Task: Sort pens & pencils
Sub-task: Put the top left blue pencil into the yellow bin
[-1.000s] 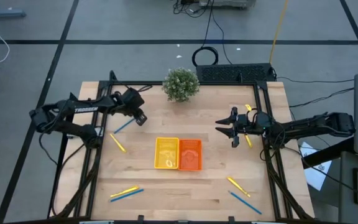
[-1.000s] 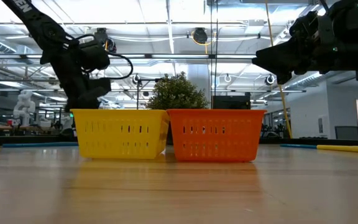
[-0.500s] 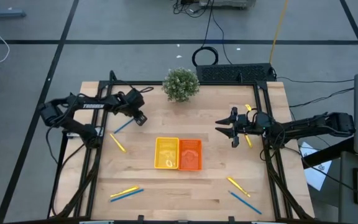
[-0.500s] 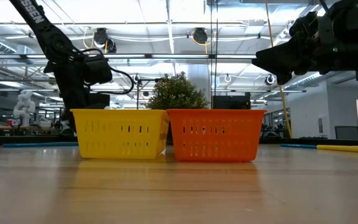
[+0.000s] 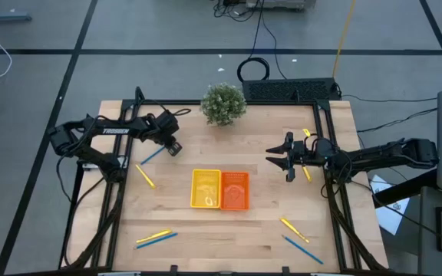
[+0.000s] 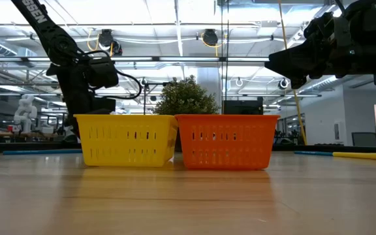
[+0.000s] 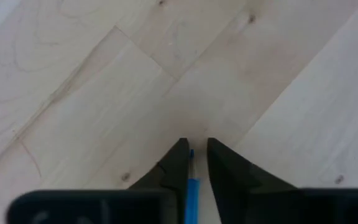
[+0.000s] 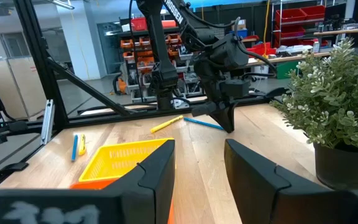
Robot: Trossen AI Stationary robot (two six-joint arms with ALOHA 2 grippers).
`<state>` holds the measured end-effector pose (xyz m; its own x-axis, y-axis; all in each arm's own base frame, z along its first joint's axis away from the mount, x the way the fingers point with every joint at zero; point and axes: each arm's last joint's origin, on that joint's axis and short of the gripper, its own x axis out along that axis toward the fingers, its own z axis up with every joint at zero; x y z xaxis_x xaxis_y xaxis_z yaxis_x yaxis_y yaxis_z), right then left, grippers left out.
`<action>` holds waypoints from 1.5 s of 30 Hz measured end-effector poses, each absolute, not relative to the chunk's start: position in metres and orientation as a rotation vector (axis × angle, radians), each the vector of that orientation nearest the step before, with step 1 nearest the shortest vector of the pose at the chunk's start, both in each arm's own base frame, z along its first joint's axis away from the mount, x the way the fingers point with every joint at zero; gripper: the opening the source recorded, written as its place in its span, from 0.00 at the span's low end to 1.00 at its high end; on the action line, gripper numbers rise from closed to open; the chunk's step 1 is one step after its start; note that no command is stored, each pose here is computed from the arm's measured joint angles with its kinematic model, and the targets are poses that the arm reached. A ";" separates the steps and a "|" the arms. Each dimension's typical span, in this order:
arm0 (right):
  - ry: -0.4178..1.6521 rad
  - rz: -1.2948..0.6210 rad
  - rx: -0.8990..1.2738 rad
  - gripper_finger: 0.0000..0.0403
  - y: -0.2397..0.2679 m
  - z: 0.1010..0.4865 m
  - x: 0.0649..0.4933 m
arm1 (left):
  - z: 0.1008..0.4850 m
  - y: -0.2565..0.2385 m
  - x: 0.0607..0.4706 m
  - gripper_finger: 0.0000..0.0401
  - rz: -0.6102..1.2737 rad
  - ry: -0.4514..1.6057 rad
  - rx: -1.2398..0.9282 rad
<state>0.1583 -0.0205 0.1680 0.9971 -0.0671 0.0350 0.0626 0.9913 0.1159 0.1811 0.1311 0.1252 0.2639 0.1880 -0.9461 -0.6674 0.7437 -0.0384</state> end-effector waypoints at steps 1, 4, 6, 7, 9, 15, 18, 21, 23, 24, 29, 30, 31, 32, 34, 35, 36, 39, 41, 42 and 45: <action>-0.039 -0.065 0.115 0.32 -0.021 0.168 0.158 | 0.125 0.131 0.181 0.09 0.609 1.173 -0.485; -0.039 -0.065 0.115 0.32 -0.021 0.168 0.158 | 0.125 0.130 0.180 0.02 0.607 1.183 -0.488; -0.038 -0.065 0.115 0.32 -0.020 0.168 0.158 | 0.125 0.130 0.180 0.01 0.608 1.186 -0.490; -0.039 -0.065 0.115 0.32 -0.020 0.168 0.158 | 0.125 0.130 0.180 0.02 0.609 1.185 -0.491; -0.038 -0.065 0.115 0.32 -0.021 0.168 0.158 | 0.125 0.130 0.180 0.02 0.609 1.186 -0.491; -0.038 -0.065 0.115 0.32 -0.020 0.168 0.158 | 0.129 0.130 0.179 0.01 0.611 1.163 -0.484; -0.038 -0.065 0.115 0.32 -0.020 0.168 0.158 | 0.135 0.127 0.176 0.01 0.599 1.152 -0.491; -0.036 -0.065 0.115 0.32 -0.020 0.168 0.158 | 0.148 0.128 0.178 0.00 0.592 1.105 -0.482; -0.029 -0.066 0.116 0.32 -0.020 0.167 0.158 | 0.156 0.129 0.180 0.00 0.593 1.079 -0.475; -0.022 -0.066 0.117 0.32 -0.020 0.166 0.158 | 0.159 0.129 0.180 0.00 0.593 1.078 -0.474; -0.010 -0.067 0.119 0.32 -0.021 0.165 0.158 | 0.185 0.131 0.186 0.00 0.570 0.986 -0.457; -0.010 -0.067 0.118 0.32 -0.021 0.165 0.158 | 0.190 0.131 0.187 0.00 0.561 0.973 -0.454; -0.010 -0.067 0.118 0.32 -0.020 0.165 0.158 | 0.197 0.130 0.189 0.00 0.548 0.950 -0.449; -0.009 -0.066 0.118 0.32 -0.020 0.165 0.158 | 0.205 0.130 0.191 0.00 0.536 0.917 -0.440; -0.009 -0.067 0.118 0.32 -0.021 0.165 0.158 | 0.222 0.127 0.194 0.00 0.519 0.851 -0.413; -0.009 -0.067 0.118 0.32 -0.021 0.165 0.158 | 0.231 0.126 0.195 0.00 0.511 0.816 -0.397; -0.009 -0.067 0.118 0.32 -0.020 0.165 0.158 | 0.240 0.123 0.196 0.00 0.501 0.778 -0.380; -0.009 -0.067 0.118 0.32 -0.021 0.165 0.158 | 0.265 0.113 0.196 0.00 0.465 0.649 -0.323; -0.009 -0.067 0.119 0.32 -0.021 0.165 0.158 | 0.281 0.104 0.194 0.00 0.434 0.548 -0.282; -0.009 -0.067 0.119 0.32 -0.021 0.165 0.158 | 0.288 0.099 0.192 0.00 0.417 0.500 -0.263; -0.009 -0.067 0.119 0.32 -0.021 0.165 0.158 | 0.305 0.081 0.185 0.00 0.353 0.362 -0.209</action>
